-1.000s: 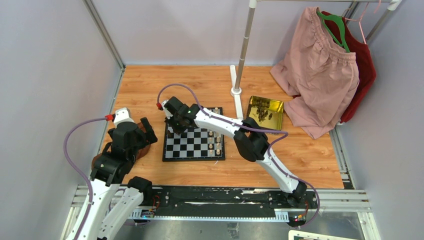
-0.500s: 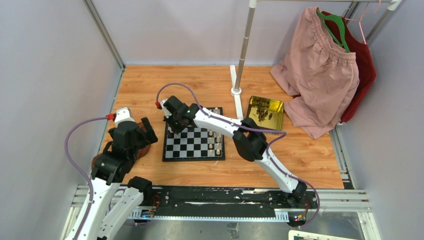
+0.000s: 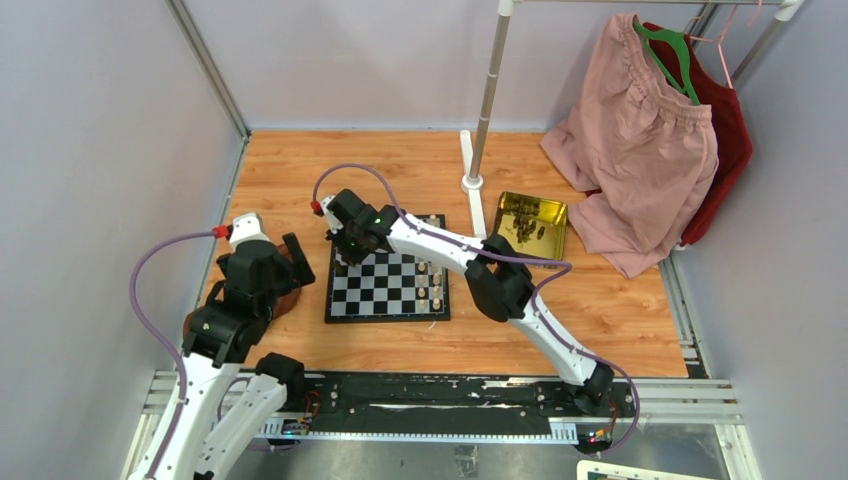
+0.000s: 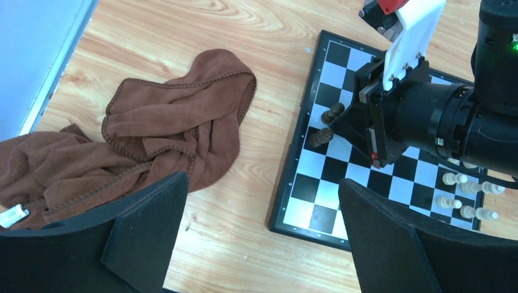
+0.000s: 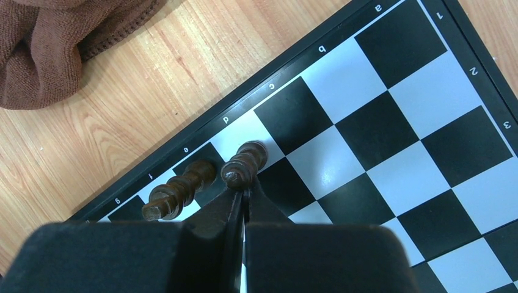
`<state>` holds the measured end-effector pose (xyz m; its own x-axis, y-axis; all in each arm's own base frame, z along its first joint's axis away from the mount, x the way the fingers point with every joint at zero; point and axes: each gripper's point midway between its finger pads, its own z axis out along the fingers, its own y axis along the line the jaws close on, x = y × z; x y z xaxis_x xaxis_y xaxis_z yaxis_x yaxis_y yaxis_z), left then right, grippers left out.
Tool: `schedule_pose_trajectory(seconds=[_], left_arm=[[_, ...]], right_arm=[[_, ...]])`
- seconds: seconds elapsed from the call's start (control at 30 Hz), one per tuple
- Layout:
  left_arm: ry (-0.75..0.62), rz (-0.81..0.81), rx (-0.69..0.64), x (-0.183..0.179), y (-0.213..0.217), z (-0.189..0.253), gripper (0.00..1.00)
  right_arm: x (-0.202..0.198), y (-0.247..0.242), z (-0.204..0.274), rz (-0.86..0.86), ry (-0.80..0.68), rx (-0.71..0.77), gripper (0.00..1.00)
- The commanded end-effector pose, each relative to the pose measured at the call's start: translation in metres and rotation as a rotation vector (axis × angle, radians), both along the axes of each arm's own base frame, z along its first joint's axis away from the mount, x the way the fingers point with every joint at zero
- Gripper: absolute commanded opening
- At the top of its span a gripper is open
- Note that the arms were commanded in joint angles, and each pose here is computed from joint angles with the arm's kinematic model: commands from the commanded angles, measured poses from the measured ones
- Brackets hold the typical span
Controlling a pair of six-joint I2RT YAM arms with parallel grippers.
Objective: Set up the chess pieces on the board
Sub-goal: Move the chess piece to the chessboard, then move the chessboard to the center of the board.
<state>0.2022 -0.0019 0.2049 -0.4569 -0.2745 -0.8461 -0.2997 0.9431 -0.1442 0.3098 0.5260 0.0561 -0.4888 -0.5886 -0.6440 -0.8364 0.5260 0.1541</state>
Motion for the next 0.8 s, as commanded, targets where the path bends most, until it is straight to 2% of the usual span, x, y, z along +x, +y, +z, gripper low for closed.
schedule_pose_trajectory(seconds=[0.0,0.27,0.47,0.63,0.77], left_arm=[[-0.045,0.015,0.007,0.006,0.002,0.018,1.0],[-0.012,0.051,0.033,0.025,0.002,0.024,1.0],[0.168,-0.002,0.081,0.044,-0.012,-0.005,0.95],[0.345,-0.041,0.038,0.052,-0.032,-0.061,0.8],[0.374,-0.039,-0.026,0.062,-0.046,-0.09,0.55]], right_arm=[[0.01,-0.008,0.015,-0.029,-0.031,0.004,0.01],[0.027,-0.052,0.065,-0.106,-0.112,0.015,0.13],[0.047,-0.095,0.105,-0.195,-0.175,0.047,0.16],[0.065,-0.13,0.135,-0.274,-0.225,0.085,0.16],[0.077,-0.156,0.144,-0.345,-0.265,0.093,0.16]])
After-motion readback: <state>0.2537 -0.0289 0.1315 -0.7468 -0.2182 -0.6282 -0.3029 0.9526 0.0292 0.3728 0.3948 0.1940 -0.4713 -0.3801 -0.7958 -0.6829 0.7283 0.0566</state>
